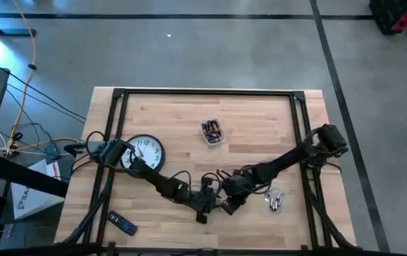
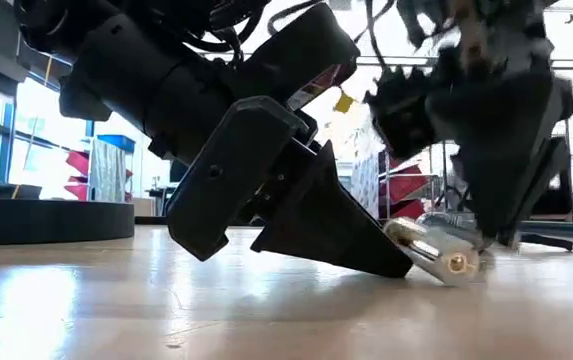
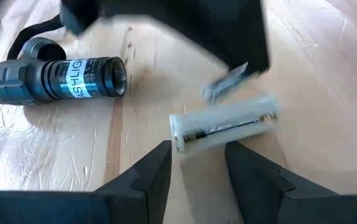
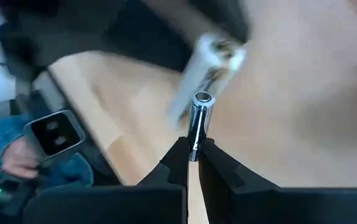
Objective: Insert battery
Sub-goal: Insert the silver battery into the battery holder
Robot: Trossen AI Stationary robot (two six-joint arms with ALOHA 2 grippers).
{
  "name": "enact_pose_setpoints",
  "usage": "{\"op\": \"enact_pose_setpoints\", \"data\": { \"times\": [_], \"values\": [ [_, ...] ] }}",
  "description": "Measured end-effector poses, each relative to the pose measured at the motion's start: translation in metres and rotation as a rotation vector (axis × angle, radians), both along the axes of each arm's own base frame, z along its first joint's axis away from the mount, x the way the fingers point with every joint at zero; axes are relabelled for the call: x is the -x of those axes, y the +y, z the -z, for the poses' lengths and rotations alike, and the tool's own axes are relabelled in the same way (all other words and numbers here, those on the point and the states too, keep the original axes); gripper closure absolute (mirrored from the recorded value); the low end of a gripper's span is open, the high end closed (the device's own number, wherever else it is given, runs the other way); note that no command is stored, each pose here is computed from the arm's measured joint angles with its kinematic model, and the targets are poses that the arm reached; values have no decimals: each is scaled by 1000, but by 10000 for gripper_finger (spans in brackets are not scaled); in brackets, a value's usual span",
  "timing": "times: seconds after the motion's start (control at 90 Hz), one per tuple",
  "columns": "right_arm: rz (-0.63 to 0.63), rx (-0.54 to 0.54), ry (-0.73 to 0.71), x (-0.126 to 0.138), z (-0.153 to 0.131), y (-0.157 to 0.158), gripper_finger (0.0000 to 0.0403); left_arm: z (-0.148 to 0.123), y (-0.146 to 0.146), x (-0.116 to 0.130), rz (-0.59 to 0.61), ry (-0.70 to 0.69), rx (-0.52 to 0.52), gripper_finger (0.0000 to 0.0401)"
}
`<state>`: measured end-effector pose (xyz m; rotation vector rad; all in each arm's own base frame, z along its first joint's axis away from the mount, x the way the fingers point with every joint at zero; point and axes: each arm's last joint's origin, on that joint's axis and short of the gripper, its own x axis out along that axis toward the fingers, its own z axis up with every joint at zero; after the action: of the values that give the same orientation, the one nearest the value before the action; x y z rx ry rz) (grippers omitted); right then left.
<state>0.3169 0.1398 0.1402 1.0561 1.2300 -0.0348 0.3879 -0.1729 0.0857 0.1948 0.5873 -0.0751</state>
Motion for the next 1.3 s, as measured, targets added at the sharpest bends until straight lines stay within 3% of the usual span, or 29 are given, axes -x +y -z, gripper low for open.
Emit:
{"op": "enact_pose_setpoints", "data": {
  "times": [0.122,0.411,1.3],
  "values": [
    [23,5,-18,4,-11,1,403,-1,0,0,0,0,-1,268],
    [100,-42,52,7,-9,8,403,-9,-3,-7,7,-19,10,268],
    [121,-20,46,7,-8,9,403,-19,11,-21,-47,-71,-1,268]
  ]
}}
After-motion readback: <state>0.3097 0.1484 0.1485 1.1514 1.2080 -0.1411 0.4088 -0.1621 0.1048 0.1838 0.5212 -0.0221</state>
